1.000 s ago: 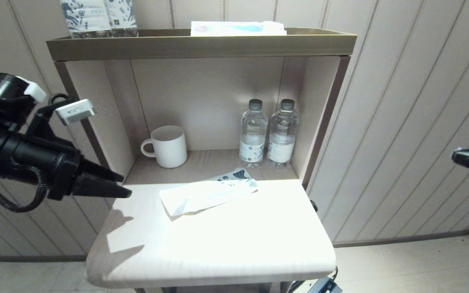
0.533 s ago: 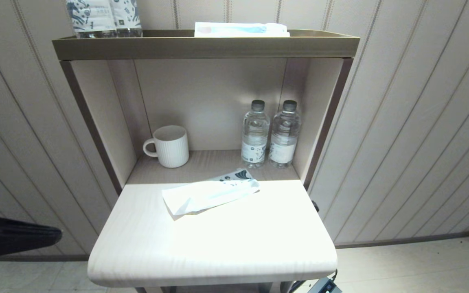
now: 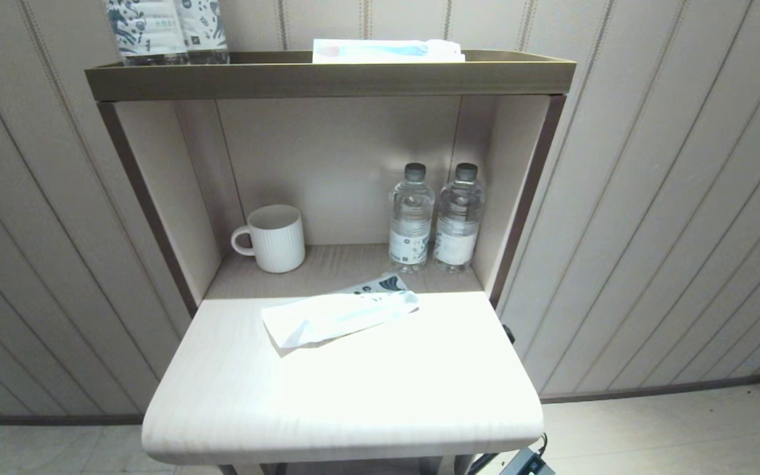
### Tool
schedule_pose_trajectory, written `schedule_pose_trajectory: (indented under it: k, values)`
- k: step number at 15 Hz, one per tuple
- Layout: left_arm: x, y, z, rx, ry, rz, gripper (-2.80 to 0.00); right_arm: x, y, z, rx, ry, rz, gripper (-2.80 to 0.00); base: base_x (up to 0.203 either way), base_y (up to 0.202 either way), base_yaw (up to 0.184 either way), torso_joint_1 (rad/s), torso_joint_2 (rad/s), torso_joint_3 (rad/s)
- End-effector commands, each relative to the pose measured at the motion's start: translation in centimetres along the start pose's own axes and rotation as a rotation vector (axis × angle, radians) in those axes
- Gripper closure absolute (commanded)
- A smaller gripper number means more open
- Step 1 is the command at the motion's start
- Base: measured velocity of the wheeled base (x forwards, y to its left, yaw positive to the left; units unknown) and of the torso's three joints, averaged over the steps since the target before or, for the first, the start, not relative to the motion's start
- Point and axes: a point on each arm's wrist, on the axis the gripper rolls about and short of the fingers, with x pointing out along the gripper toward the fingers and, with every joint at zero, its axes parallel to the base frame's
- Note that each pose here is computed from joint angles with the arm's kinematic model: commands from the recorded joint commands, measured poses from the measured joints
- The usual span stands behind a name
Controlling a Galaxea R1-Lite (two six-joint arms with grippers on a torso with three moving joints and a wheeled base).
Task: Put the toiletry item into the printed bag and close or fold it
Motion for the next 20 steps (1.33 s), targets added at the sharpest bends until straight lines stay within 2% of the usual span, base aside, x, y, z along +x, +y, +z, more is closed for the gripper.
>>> schedule_pose_trajectory:
  k: [1,2,3,5,7,8,9,10,11,12,14,17,20]
  values:
    - [-2.6,-1.3,-5.4,-0.035,-0.021,-0.064,0.0,-1.0,1.0,-4.9,-0.006,0.004,-0.171,0.0,0.0,0.0,0.0,0.0,0.0,0.0]
    - [-2.8,-1.5,-6.6,-0.075,-0.007,-0.076,0.0,-0.9,1.0,-6.5,0.001,0.028,-0.21,0.0,0.0,0.0,0.0,0.0,0.0,0.0]
    - [-2.7,-1.7,-7.7,-0.085,-0.03,-0.065,0.0,-0.4,0.7,-7.9,0.004,0.066,-0.266,0.0,0.0,0.0,0.0,0.0,0.0,0.0]
    - [-2.0,-1.9,-10.5,-0.05,-0.101,0.004,0.0,0.6,-0.1,-10.6,-0.029,0.112,-0.347,0.0,0.0,0.0,0.0,0.0,0.0,0.0]
    - [0.6,-0.9,-12.1,-0.043,-0.085,0.178,0.0,1.2,-0.4,-13.3,-0.078,0.037,-0.425,0.0,0.0,0.0,0.0,0.0,0.0,0.0]
    - [2.4,-0.1,-12.3,-0.039,-0.12,0.261,0.0,1.9,-0.9,-14.2,-0.09,-0.008,-0.529,0.0,0.0,0.0,0.0,0.0,0.0,0.0]
    - [4.2,0.6,-12.7,-0.023,-0.168,0.328,0.0,2.2,-1.2,-14.2,-0.07,-0.082,-0.597,0.0,0.0,0.0,0.0,0.0,0.0,0.0]
    - [5.7,1.2,-12.8,0.014,-0.254,0.384,0.0,2.4,-1.5,-14.3,-0.016,-0.139,-0.644,0.0,0.0,0.0,0.0,0.0,0.0,0.0]
    - [6.5,1.6,-12.7,0.052,-0.357,0.422,0.0,2.4,-1.6,-14.3,0.004,-0.17,-0.67,0.0,0.0,0.0,0.0,0.0,0.0,0.0]
    - [7.0,1.7,-12.7,0.085,-0.414,0.423,0.0,2.5,-1.6,-14.3,0.001,-0.174,-0.661,0.0,0.0,0.0,0.0,0.0,0.0,0.0]
    - [8.0,1.7,-13.7,0.142,-0.381,0.336,0.0,2.5,-1.5,-14.3,-0.035,-0.163,-0.634,0.0,0.0,0.0,0.0,0.0,0.0,0.0]
    - [8.0,1.7,-13.9,0.068,-0.361,0.343,0.0,2.5,-1.5,-14.3,-0.02,-0.17,-0.635,0.0,0.0,0.0,0.0,0.0,0.0,0.0]
    - [8.0,1.7,-13.9,0.04,-0.366,0.342,0.0,2.5,-1.6,-14.3,0.015,-0.186,-0.645,0.0,0.0,0.0,0.0,0.0,0.0,0.0]
